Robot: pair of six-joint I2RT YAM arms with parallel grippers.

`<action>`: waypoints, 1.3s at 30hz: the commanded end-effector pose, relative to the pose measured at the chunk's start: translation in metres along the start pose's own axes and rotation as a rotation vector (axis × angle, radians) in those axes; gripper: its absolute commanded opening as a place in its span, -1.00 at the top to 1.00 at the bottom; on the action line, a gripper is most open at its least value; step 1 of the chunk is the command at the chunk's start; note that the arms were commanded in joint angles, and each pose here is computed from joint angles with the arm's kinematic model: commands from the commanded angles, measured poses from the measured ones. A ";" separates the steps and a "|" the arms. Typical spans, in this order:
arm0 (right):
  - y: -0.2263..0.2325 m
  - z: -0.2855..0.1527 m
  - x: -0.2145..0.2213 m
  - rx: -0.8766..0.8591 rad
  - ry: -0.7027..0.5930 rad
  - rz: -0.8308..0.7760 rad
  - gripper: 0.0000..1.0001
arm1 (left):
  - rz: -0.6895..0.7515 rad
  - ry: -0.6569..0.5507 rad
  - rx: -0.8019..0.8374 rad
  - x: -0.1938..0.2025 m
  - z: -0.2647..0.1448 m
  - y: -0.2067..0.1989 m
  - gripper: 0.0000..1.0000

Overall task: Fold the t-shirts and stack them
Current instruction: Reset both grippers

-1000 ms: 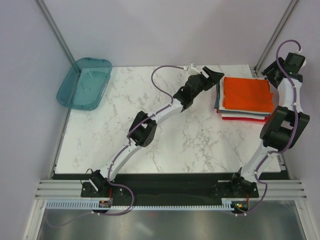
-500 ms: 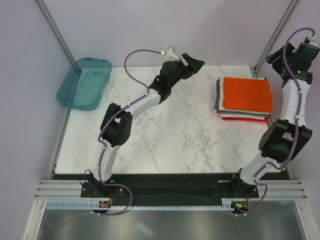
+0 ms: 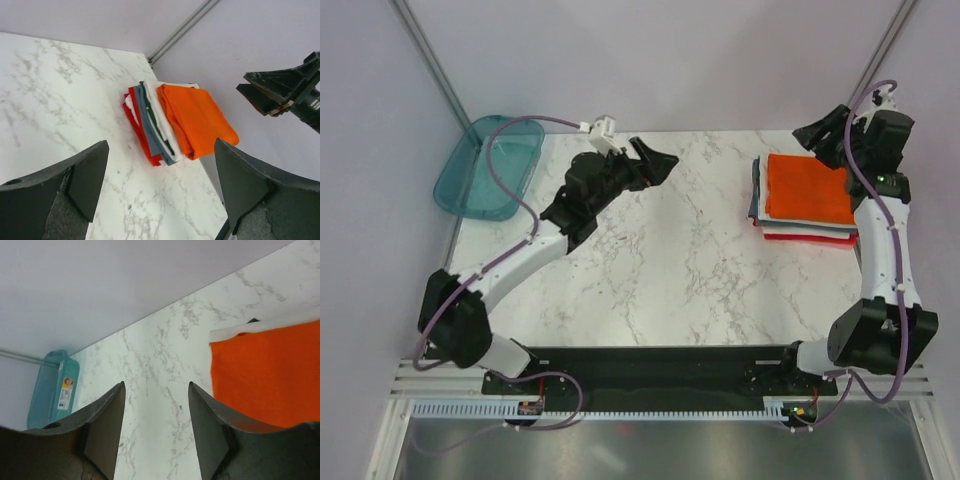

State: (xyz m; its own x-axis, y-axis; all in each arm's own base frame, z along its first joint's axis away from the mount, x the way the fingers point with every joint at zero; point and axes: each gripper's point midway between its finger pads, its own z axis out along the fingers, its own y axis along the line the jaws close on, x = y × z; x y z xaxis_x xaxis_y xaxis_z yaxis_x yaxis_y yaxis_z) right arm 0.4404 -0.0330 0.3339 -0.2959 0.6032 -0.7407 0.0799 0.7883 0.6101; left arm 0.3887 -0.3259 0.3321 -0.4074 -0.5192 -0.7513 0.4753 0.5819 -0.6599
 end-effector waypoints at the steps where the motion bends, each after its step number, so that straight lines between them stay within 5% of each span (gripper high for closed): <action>1: 0.028 -0.022 0.007 -0.083 -0.030 -0.043 -0.20 | 0.088 -0.025 -0.098 -0.011 -0.044 0.018 -0.87; 9: 0.092 -0.055 0.106 -0.311 0.055 -0.136 -0.21 | 0.150 -0.025 -0.310 0.016 -0.138 0.077 -0.96; 17: 0.104 -0.072 0.207 -0.342 0.175 -0.291 -0.29 | 0.195 0.028 -0.396 0.054 -0.195 0.117 -0.97; 24: 0.039 -0.091 0.305 -0.199 0.249 -0.424 -0.64 | 0.214 0.167 -0.369 0.117 -0.221 0.148 -0.96; 30: -0.011 -0.101 0.314 -0.094 0.158 -0.415 -0.96 | 0.253 0.206 -0.315 0.137 -0.236 0.153 -1.00; 39: -0.034 -0.107 0.311 -0.010 0.108 -0.326 -0.96 | 0.233 0.197 -0.386 0.143 -0.240 0.170 -1.00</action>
State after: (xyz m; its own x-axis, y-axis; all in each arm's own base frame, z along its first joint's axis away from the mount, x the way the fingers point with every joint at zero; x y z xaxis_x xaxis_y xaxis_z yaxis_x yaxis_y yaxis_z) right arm 0.2378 0.1289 0.1085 -0.4511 0.2258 -0.8635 -0.1479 0.9352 0.3219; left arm 0.2173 -0.1551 0.1073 -0.5164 -0.2474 -0.8198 0.2685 0.8623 -0.4294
